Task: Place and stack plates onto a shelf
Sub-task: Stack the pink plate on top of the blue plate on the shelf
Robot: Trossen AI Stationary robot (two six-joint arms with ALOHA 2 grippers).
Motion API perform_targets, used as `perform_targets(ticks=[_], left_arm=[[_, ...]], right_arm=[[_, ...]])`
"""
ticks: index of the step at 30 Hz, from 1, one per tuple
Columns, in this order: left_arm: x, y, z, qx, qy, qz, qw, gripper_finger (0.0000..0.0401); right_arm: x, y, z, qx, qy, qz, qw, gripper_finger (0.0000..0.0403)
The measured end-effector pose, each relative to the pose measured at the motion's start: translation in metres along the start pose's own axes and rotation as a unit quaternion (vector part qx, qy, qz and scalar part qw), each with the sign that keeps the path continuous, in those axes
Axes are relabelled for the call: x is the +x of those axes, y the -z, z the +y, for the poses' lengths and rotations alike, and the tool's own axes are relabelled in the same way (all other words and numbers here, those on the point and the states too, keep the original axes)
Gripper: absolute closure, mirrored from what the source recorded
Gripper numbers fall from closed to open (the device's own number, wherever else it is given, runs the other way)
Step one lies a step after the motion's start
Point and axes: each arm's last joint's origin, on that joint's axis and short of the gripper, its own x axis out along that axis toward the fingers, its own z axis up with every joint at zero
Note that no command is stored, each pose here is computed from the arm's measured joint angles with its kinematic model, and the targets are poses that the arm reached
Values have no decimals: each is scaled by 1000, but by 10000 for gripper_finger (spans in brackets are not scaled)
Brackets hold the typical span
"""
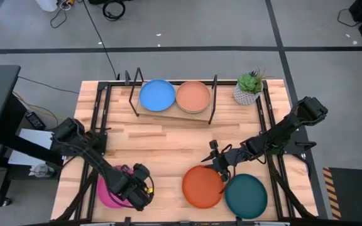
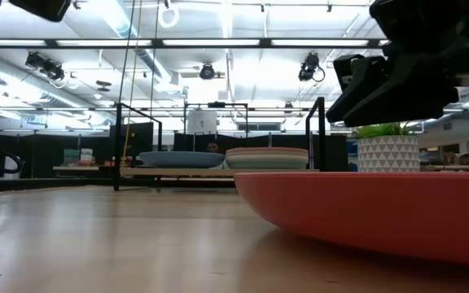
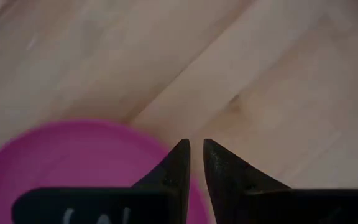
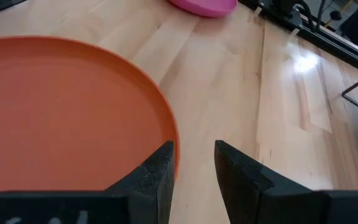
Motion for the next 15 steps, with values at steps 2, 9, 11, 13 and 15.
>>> perform_targets(ticks=[2,9,11,13,15], left_arm=[[3,2,0,-15,-10,20,1000,344],[20,9,-2,-50,-42,71,995,277],[25,10,-3,-58,-50,74,994,252],[31,11,-4,-62,-58,85,993,231],[36,11,-6,-63,-60,88,992,221]], right_arm=[[0,0,0,-2,0,-1,1000,282],[0,-1,-1,-2,2,-3,1000,282],[0,-1,-1,-1,1,-3,1000,282],[0,-1,-1,-1,0,-4,1000,282],[0,-1,-1,-1,-1,-4,1000,282]])
